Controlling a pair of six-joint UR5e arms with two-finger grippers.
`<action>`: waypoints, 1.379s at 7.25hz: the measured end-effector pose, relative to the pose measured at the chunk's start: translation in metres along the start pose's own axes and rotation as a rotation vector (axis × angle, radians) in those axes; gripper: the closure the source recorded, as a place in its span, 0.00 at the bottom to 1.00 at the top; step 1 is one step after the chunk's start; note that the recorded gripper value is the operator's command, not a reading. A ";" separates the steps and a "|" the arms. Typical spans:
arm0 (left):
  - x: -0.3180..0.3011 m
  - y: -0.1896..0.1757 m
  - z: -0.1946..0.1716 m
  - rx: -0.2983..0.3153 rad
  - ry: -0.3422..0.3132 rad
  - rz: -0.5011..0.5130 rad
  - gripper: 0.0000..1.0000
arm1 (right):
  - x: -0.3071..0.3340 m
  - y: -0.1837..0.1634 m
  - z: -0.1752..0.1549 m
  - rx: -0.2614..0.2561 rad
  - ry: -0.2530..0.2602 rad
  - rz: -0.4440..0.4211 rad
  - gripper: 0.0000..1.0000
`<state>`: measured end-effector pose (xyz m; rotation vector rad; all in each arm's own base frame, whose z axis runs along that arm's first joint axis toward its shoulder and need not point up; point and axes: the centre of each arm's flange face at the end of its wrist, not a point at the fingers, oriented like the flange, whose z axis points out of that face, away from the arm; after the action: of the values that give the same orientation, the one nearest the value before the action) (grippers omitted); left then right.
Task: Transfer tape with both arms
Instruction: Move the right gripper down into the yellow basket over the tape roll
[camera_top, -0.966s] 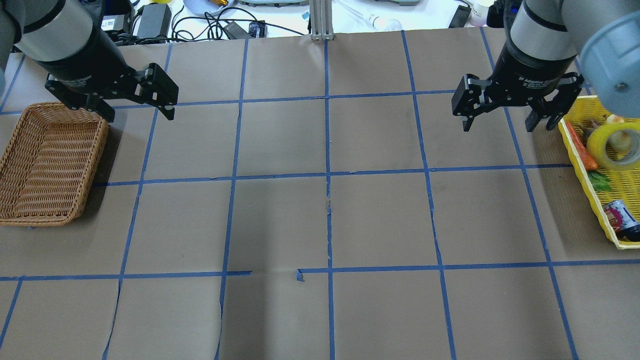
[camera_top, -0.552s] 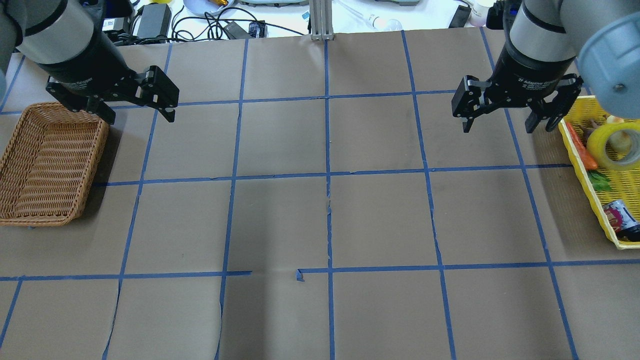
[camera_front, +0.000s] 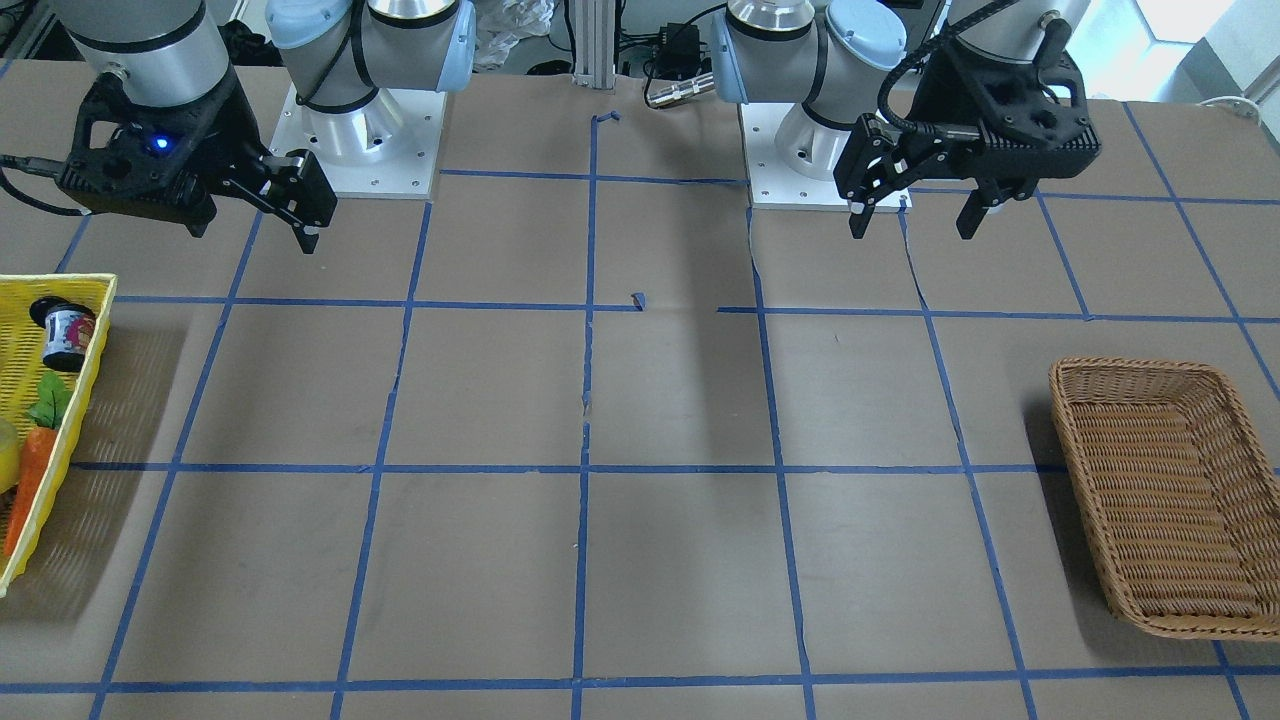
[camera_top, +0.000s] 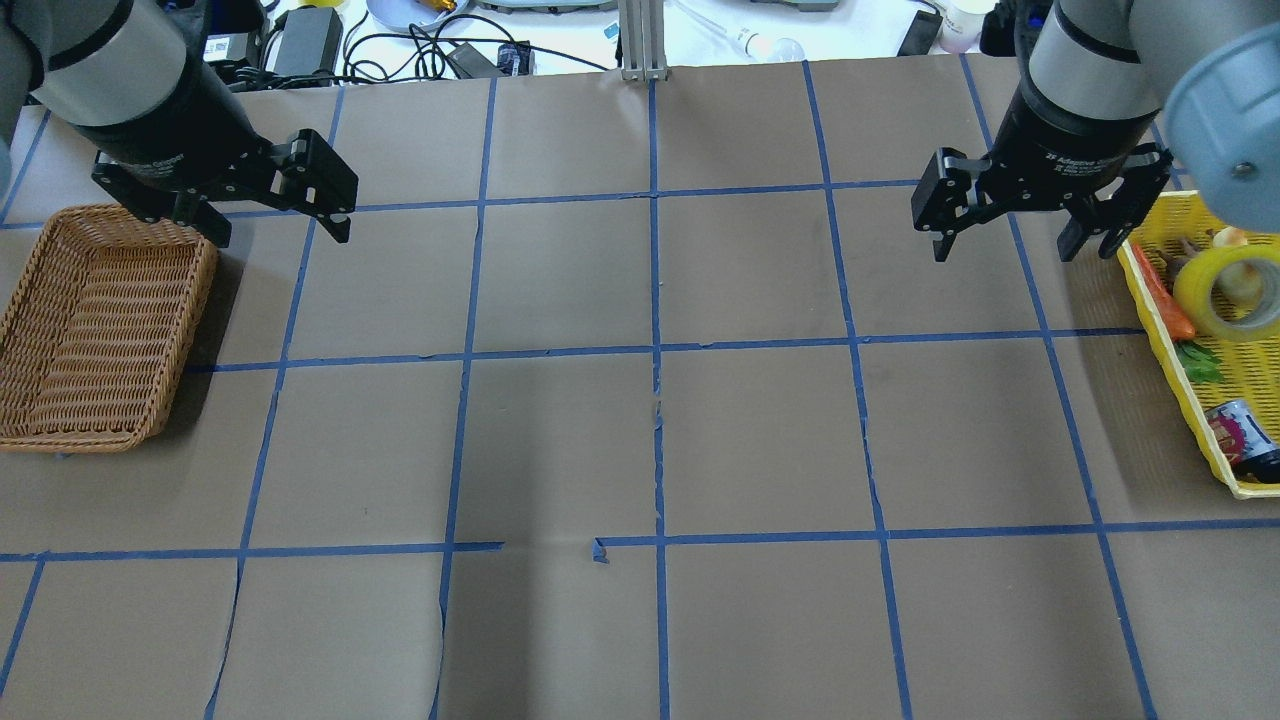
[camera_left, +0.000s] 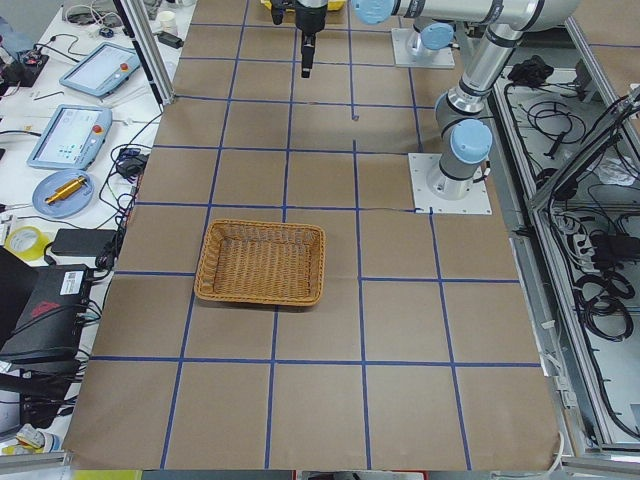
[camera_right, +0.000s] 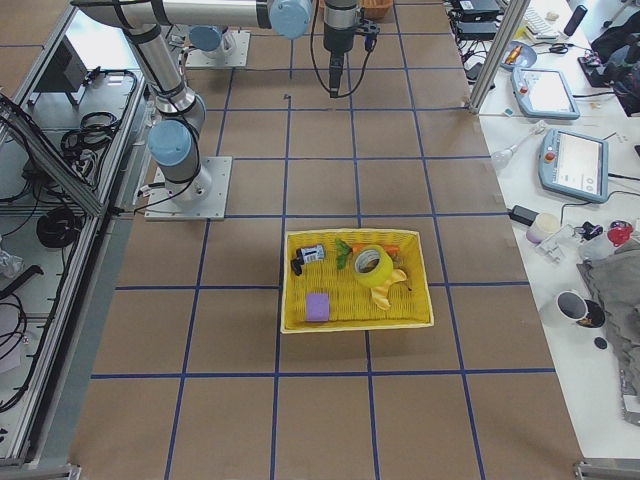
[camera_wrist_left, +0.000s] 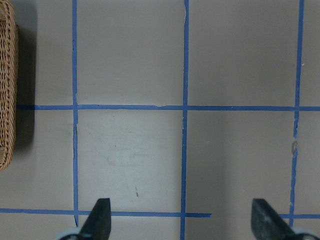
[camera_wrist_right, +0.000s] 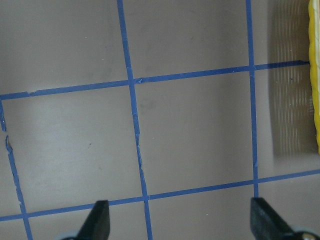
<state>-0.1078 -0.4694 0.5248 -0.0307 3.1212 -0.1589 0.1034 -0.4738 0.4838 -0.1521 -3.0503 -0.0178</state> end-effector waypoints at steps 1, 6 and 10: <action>-0.001 -0.001 -0.001 0.005 0.000 -0.001 0.00 | 0.013 -0.004 0.002 -0.003 0.000 -0.021 0.00; -0.001 -0.001 -0.001 0.013 -0.001 -0.003 0.00 | 0.226 -0.045 0.056 -0.068 -0.052 -0.322 0.00; -0.001 -0.001 0.000 0.012 -0.004 -0.002 0.00 | 0.397 -0.099 0.175 0.043 0.066 -0.579 0.00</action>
<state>-0.1066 -0.4704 0.5248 -0.0340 3.1163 -0.1778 -0.3155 -0.5305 0.3436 0.7154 -2.9071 0.0043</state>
